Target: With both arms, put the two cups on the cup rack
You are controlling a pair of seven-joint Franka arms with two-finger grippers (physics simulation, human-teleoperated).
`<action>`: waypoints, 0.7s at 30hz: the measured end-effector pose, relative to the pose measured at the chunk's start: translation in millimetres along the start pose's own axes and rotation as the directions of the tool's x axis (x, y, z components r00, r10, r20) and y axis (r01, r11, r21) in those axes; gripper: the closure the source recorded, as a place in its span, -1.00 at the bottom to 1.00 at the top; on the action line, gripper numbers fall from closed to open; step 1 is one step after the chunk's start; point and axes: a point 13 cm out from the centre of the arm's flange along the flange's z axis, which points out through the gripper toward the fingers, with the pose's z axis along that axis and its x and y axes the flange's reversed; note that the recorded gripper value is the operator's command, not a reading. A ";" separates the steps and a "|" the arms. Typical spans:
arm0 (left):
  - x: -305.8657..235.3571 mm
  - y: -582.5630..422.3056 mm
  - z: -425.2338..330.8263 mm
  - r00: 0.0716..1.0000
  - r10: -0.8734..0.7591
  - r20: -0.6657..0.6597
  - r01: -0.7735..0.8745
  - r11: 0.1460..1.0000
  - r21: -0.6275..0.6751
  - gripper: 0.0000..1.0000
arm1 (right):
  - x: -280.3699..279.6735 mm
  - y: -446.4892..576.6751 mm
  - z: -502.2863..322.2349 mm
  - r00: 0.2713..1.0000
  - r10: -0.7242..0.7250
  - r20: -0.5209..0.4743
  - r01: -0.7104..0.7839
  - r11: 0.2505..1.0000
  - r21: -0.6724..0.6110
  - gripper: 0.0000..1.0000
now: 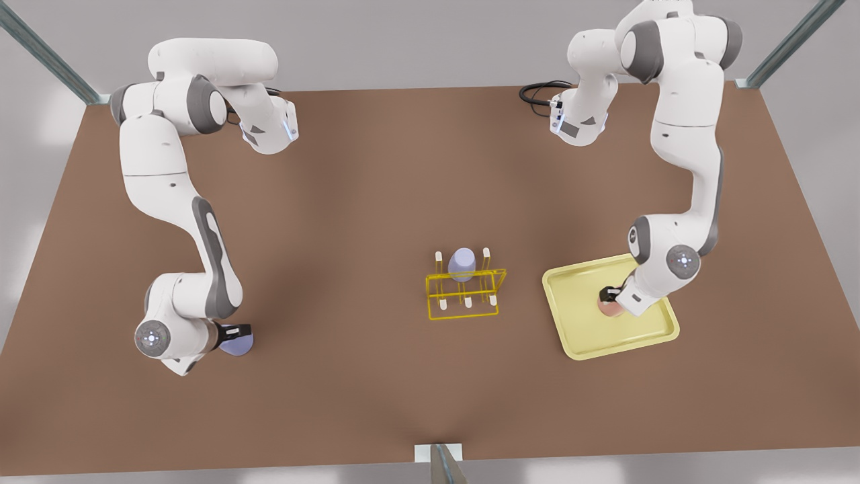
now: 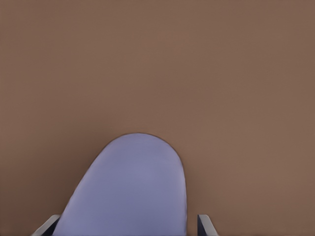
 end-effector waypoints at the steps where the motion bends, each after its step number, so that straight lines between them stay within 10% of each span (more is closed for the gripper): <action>1: 0.4 0.5 3.2 1.000 -0.002 -0.001 0.002 1.000 0.000 -0.76 | -0.4 0.2 0.0 1.000 0.000 0.002 0.000 1.000 0.000 -1.00; 6: -2.0 1.1 6.5 1.000 -0.008 0.008 0.008 1.000 -0.003 -0.60 | -1.5 0.1 0.5 1.000 0.000 0.005 0.000 1.000 0.000 -0.69; 21: -39.6 -58.1 -82.5 0.996 0.035 0.087 -0.038 0.999 0.032 -0.61 | -8.8 22.7 -6.9 1.000 -0.015 0.025 0.016 0.999 -0.042 -0.70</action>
